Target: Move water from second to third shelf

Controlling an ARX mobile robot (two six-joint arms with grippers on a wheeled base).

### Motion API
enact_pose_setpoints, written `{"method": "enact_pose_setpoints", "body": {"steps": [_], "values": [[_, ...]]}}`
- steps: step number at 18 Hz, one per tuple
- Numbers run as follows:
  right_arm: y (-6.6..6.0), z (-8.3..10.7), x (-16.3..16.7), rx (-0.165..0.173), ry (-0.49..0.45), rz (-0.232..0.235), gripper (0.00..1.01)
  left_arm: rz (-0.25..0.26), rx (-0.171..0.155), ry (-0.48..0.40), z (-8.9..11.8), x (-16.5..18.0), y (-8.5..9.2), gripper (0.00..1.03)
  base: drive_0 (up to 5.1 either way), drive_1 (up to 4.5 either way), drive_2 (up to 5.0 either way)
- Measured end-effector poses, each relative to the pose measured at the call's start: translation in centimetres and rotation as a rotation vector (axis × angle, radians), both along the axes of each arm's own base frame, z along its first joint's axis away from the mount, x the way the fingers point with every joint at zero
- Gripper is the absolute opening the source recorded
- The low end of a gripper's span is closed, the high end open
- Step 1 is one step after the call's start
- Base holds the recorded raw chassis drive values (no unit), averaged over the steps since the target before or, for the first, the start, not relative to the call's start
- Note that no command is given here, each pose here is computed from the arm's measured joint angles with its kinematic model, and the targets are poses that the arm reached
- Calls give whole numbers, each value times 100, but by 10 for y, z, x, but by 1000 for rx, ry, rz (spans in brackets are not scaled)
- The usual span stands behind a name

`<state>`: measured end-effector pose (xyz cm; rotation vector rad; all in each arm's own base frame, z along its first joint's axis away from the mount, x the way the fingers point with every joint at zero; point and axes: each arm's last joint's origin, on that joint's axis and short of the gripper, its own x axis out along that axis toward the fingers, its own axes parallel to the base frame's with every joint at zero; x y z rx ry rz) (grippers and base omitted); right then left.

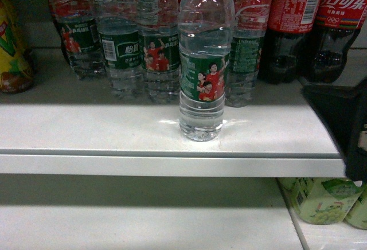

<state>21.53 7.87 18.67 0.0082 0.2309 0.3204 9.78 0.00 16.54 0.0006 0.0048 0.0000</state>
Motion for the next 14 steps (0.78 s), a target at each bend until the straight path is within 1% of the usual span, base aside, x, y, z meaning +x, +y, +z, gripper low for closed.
{"method": "enact_pose_setpoints", "body": {"steps": [3, 6, 8, 10, 12, 14], "values": [[23, 1, 10, 7, -12, 77, 98, 0, 0, 0, 0, 0, 0, 98, 0, 0, 0], [38, 1, 14, 20, -8, 141, 98, 0, 0, 0, 0, 0, 0, 98, 0, 0, 0], [48, 5, 13, 38, -25, 203, 98, 0, 0, 0, 0, 0, 0, 98, 0, 0, 0], [55, 10, 15, 52, -37, 241, 98, 0, 0, 0, 0, 0, 0, 98, 0, 0, 0], [60, 9, 21, 55, -20, 243, 98, 0, 0, 0, 0, 0, 0, 98, 0, 0, 0], [66, 8, 28, 69, 3, 245, 98, 0, 0, 0, 0, 0, 0, 98, 0, 0, 0]]}}
